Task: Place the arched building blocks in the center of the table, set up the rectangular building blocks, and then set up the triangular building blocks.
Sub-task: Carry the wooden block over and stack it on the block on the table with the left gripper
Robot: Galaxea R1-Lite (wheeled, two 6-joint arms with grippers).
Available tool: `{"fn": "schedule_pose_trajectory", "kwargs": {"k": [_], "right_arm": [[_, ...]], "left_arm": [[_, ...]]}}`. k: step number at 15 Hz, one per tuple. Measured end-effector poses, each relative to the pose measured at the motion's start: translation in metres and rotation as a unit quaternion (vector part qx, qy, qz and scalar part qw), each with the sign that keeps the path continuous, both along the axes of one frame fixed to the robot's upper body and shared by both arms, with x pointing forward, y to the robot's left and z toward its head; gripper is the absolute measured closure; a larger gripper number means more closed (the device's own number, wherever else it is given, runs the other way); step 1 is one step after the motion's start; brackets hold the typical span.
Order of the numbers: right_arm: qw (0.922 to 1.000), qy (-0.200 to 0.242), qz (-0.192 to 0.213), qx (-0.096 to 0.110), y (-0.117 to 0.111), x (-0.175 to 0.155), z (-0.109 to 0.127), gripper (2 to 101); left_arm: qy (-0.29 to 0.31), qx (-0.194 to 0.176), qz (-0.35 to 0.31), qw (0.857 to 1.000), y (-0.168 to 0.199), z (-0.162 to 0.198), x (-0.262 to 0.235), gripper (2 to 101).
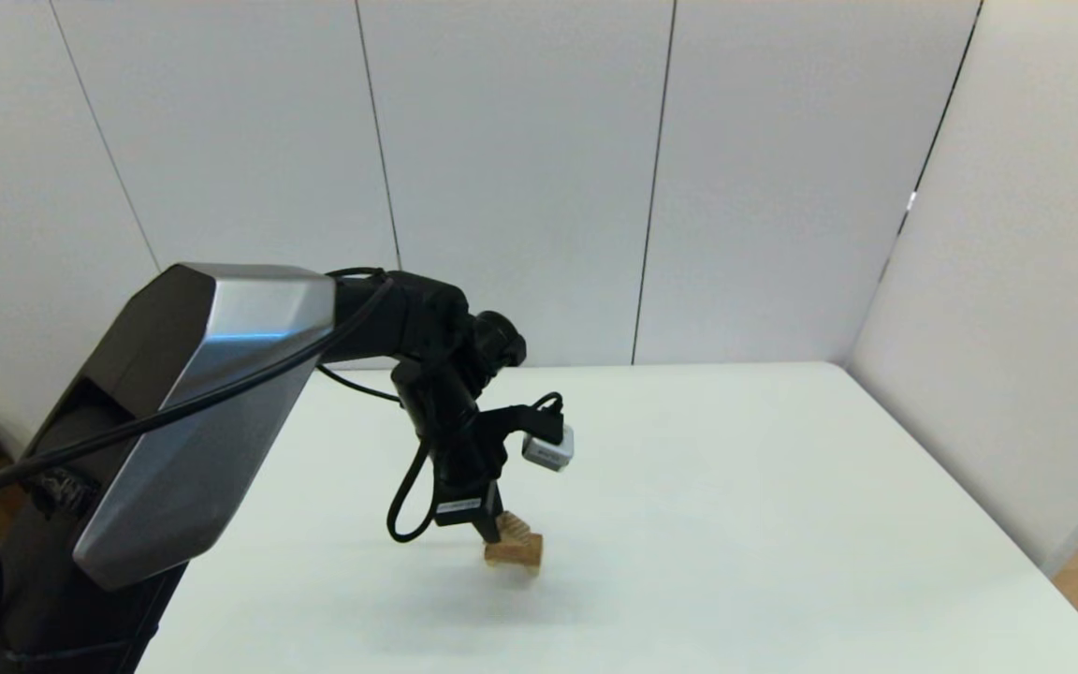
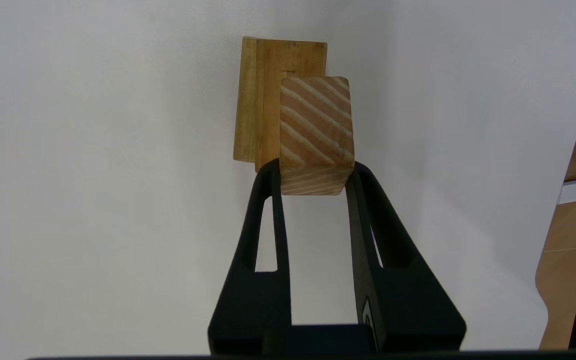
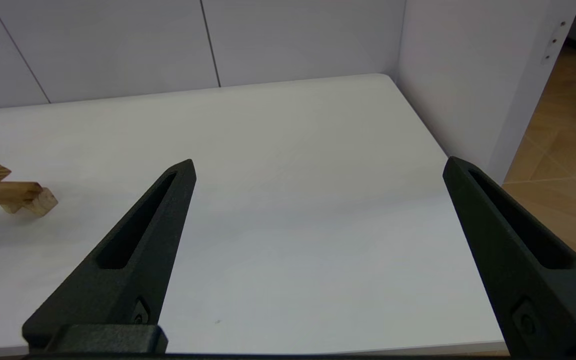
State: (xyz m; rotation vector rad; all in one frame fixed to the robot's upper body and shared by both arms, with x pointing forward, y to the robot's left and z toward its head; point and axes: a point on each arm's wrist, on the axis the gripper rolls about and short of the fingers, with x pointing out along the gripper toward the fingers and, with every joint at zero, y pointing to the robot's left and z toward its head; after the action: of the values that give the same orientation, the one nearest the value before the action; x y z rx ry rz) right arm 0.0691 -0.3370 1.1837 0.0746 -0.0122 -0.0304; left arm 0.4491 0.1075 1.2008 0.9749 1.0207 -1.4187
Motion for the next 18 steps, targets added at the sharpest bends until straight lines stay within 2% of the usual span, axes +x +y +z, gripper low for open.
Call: {"fn": "schedule_pose_trajectory", "kwargs": {"k": [15, 18], "right_arm": [[1.0, 0.0, 0.0, 0.0, 0.0, 0.0, 0.0, 4.3], [1.0, 0.0, 0.0, 0.0, 0.0, 0.0, 0.0, 4.3]], "left_arm": [[0.015, -0.004, -0.012, 1.0, -0.004, -0.014, 0.002, 82.2], [0.003, -0.011, -0.012, 1.0, -0.006, -0.016, 0.005, 82.2]]}}
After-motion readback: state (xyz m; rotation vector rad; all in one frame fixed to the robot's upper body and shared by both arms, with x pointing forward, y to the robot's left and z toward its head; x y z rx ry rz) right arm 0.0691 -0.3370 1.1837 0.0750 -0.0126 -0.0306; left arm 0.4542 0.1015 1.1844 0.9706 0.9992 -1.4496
